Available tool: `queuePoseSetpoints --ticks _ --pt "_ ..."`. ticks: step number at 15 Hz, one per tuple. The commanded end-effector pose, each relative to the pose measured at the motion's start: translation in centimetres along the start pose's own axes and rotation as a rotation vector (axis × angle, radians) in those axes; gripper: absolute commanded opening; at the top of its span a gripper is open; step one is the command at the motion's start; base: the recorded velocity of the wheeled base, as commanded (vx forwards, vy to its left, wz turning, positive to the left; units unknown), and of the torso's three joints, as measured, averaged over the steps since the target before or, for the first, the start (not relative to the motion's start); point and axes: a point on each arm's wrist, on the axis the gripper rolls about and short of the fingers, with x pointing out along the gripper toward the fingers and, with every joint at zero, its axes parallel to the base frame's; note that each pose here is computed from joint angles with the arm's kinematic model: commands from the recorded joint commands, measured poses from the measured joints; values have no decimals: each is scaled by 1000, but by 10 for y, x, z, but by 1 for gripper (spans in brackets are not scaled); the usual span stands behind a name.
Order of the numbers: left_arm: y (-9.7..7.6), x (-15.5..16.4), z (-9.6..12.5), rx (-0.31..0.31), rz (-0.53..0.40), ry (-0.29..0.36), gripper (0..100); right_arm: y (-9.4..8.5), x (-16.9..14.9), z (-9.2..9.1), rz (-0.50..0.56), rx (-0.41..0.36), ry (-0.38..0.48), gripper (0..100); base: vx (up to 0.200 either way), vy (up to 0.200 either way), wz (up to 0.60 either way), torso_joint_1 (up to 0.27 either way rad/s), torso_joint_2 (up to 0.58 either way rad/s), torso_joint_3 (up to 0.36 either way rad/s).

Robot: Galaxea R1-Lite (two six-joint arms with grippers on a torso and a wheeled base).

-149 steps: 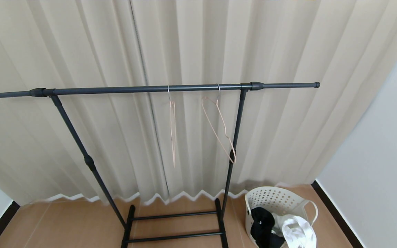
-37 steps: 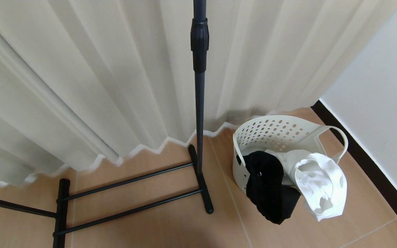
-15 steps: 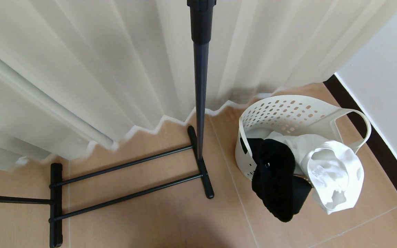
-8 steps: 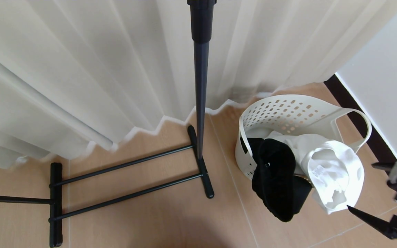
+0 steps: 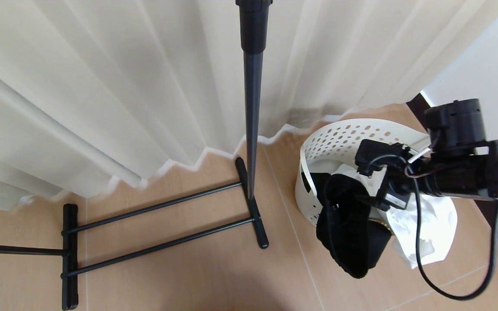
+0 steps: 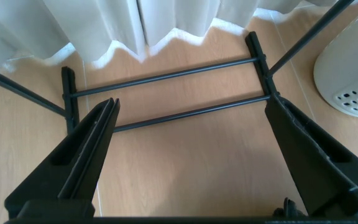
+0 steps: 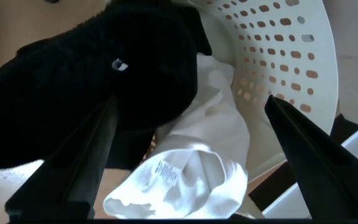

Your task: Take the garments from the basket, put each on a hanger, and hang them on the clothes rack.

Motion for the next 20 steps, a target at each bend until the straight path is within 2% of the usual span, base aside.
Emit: queuePoseSetpoints --ticks 1,2,5,9,12,13,14,16,18,19,20 --pt "0 0 0 -1 1 1 100 -2 57 2 46 1 52 100 0 0 0 0 0 0" --pt "0 0 0 0 1 1 100 -7 71 5 42 6 49 100 0 0 0 0 0 0" --pt "0 0 0 0 1 1 100 -11 88 8 30 17 40 100 0 0 0 0 0 0" --pt "0 0 0 -1 1 1 100 -6 105 5 27 22 33 100 0 0 0 0 0 0" --pt "0 0 0 -1 1 1 100 -3 113 5 13 63 19 100 0 0 0 0 0 0" --pt "0 0 0 0 1 1 100 -3 114 5 13 84 17 0 0 0 0 0 0 0" --pt "0 0 0 0 1 1 100 -3 114 5 11 95 16 0 0 0 0 0 0 0" --pt "0 0 0 0 1 1 100 -3 104 4 17 169 6 0 0 0 0 0 0 0" --pt "0 0 0 -1 1 1 100 -2 71 5 24 290 -32 0 0 0 0 0 0 0" --pt "0 0 0 0 1 1 100 -2 44 4 2 366 -60 0 0 0 0 0 0 0" --pt "0 0 0 -1 1 1 100 1 27 4 -11 411 -86 0 0 0 0 0 0 0"
